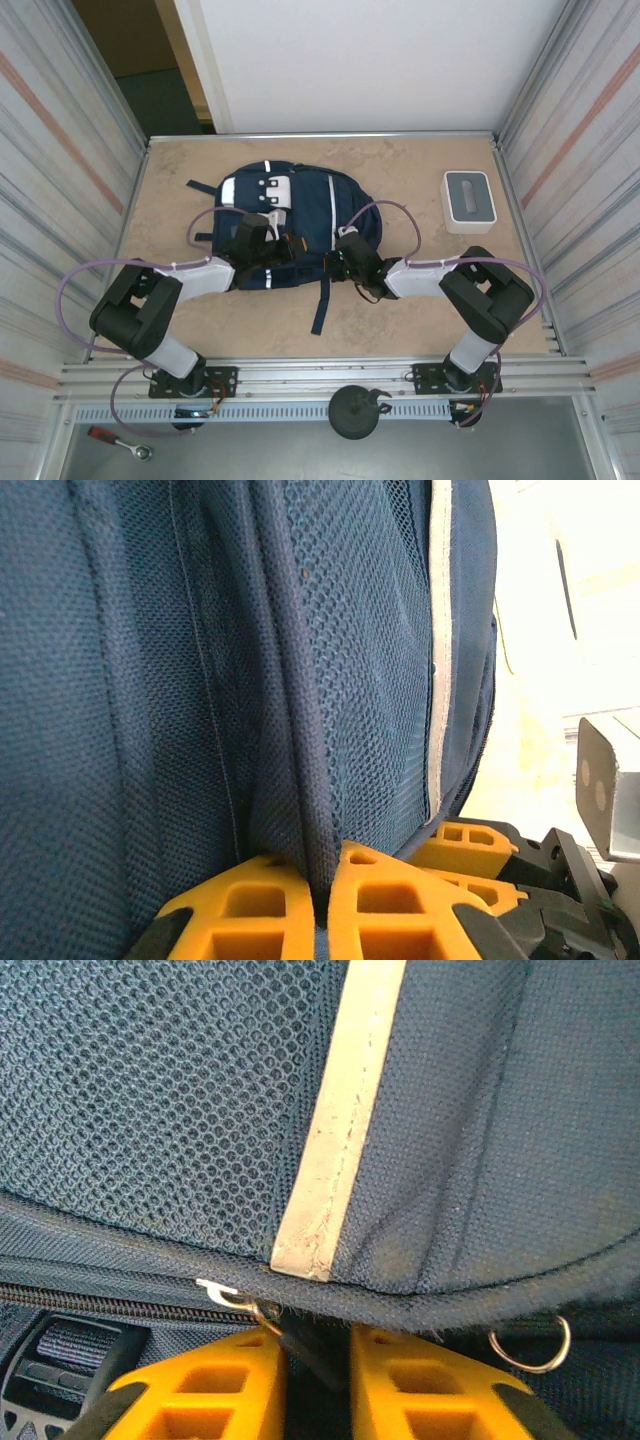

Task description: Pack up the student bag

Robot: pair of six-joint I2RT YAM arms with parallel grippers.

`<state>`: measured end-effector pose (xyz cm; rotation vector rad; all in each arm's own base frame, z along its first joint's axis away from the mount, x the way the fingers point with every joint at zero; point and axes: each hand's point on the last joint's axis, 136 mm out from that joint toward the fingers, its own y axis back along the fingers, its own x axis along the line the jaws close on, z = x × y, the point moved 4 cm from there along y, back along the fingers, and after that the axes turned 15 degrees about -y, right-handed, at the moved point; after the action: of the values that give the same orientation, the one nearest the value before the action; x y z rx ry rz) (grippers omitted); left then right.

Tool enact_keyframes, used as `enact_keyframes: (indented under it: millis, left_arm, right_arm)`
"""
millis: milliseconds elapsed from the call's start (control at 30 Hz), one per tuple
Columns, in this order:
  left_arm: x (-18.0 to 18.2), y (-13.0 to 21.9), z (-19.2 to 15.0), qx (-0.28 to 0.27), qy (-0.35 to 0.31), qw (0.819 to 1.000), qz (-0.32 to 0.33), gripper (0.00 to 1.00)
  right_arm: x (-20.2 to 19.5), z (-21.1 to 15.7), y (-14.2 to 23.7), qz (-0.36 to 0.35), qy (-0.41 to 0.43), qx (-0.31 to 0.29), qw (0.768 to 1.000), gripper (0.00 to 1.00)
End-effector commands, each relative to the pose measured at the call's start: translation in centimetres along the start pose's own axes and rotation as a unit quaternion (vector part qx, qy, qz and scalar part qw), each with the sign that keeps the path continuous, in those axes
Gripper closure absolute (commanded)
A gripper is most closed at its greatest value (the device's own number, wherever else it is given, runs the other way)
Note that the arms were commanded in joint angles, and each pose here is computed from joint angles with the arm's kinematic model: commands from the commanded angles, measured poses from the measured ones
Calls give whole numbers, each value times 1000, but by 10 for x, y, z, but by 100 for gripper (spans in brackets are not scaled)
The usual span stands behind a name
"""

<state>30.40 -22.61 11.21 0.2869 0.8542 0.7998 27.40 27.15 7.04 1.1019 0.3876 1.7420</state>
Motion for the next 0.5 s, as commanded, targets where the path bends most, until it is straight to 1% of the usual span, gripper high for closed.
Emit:
enact_keyframes:
  millis: [0,100,167,300,467]
  left_arm:
    - [7,2,8,-17,-11,1000,11,100]
    - [11,3,9,-18,-10,1000,12,100]
    - [14,5,10,-20,-10,1000,15,100]
    - [22,11,13,-16,-22,999,27,100]
    - [34,17,16,-11,-30,998,45,100]
  right_arm:
    - [4,5,-3,11,6,-17,1000,85]
    - [1,7,1,10,12,-27,1000,95]
    - [-2,8,7,4,18,-36,999,100]
    - [-15,13,21,-17,30,-52,998,100]
    - [-39,27,37,-47,15,-63,997,100]
